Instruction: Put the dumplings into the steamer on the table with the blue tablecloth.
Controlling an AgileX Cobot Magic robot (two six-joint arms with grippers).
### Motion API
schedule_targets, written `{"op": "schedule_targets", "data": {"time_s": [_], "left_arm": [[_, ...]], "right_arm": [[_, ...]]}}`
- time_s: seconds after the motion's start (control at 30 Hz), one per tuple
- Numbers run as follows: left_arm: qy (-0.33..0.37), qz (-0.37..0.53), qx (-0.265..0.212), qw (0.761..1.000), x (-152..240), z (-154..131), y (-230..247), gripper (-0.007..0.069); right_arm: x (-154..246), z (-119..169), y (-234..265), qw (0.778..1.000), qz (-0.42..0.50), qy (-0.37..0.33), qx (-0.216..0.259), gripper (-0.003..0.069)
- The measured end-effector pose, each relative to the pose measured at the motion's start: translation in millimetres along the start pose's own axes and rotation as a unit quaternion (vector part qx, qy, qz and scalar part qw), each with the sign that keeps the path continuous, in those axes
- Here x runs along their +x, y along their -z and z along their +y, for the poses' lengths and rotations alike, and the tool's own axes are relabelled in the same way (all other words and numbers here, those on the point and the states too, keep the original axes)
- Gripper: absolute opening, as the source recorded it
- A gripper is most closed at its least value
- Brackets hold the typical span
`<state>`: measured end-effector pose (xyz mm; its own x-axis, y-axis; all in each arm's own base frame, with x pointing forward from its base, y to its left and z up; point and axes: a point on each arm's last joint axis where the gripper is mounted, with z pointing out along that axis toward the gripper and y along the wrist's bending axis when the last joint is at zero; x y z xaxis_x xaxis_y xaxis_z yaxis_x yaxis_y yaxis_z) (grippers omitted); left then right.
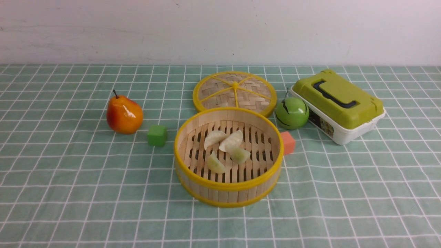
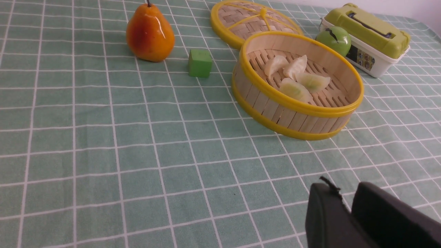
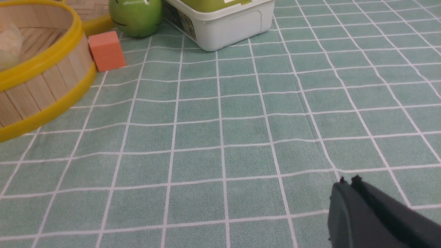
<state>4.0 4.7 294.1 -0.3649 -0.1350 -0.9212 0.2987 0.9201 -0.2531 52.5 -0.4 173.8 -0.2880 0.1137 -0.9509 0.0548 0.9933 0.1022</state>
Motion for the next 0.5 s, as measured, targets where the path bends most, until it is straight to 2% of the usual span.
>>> {"op": "schedule_targets", "data": {"time_s": [0.5], "left_arm": [[0.000, 0.001, 0.000, 1.000, 0.3, 0.0, -0.3, 0.0130]], "right_arm": [[0.0, 0.0, 0.0, 1.000, 0.000, 0.000, 0.000, -0.0013]]}}
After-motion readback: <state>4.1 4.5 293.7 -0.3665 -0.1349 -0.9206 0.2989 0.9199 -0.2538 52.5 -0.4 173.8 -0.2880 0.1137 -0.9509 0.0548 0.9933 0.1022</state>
